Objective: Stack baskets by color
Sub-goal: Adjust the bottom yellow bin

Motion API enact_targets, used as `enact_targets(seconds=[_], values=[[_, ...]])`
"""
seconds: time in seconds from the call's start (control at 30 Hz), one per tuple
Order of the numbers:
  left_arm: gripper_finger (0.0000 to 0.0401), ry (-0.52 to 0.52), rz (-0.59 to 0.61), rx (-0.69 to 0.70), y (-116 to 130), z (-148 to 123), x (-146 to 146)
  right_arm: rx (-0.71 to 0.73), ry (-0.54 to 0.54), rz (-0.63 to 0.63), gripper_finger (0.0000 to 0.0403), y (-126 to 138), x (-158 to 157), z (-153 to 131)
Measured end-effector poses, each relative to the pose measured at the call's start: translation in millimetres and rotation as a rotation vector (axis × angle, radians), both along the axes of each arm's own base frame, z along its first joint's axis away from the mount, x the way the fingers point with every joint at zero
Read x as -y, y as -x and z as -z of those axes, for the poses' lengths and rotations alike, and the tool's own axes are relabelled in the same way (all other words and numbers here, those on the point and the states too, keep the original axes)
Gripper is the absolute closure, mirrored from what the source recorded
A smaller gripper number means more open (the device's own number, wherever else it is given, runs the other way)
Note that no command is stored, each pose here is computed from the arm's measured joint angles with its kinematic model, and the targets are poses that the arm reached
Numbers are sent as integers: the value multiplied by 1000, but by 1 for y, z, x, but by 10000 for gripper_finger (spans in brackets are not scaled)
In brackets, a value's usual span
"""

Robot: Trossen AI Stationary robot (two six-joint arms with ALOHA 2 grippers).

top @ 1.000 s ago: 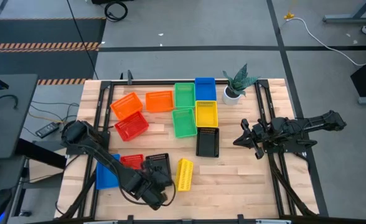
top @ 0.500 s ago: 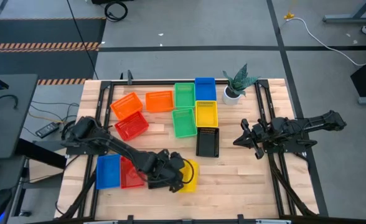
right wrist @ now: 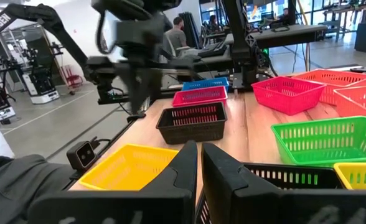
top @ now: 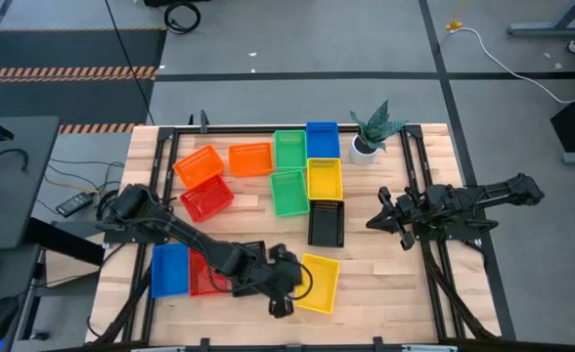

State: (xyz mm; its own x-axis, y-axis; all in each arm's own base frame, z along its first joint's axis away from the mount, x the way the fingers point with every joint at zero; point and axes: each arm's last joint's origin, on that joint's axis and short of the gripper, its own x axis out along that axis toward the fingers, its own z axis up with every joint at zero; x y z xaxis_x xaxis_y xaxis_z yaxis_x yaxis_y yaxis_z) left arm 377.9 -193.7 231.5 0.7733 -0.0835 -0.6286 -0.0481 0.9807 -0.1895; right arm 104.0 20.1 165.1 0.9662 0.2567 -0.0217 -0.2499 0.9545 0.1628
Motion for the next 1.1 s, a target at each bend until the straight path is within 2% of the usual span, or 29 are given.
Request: enact_targets(seconds=[0.1,0.23,0.5,0.63,0.73,0.97,1.1], values=[[380,-56,145,61,-9,7,7,0,-1,0,373,0,0,0],[355,-55,260,78,-20,20,4,5,-4,0,373,0,0,-1],[232,-169,416,101,-23,31,11,18,-44,16,373,-1,0,-3],[186,-176,411,78,-22,46,21,6,-89,25,373,-1,1,-3],[177,-196,360,27,-22,56,27,2,-110,26,373,-1,1,-3],[199,-274,273,11,-31,69,41,-21,-149,20,373,-1,0,-2],[214,-263,260,-19,-35,84,45,-41,-157,-17,373,-1,-1,0]])
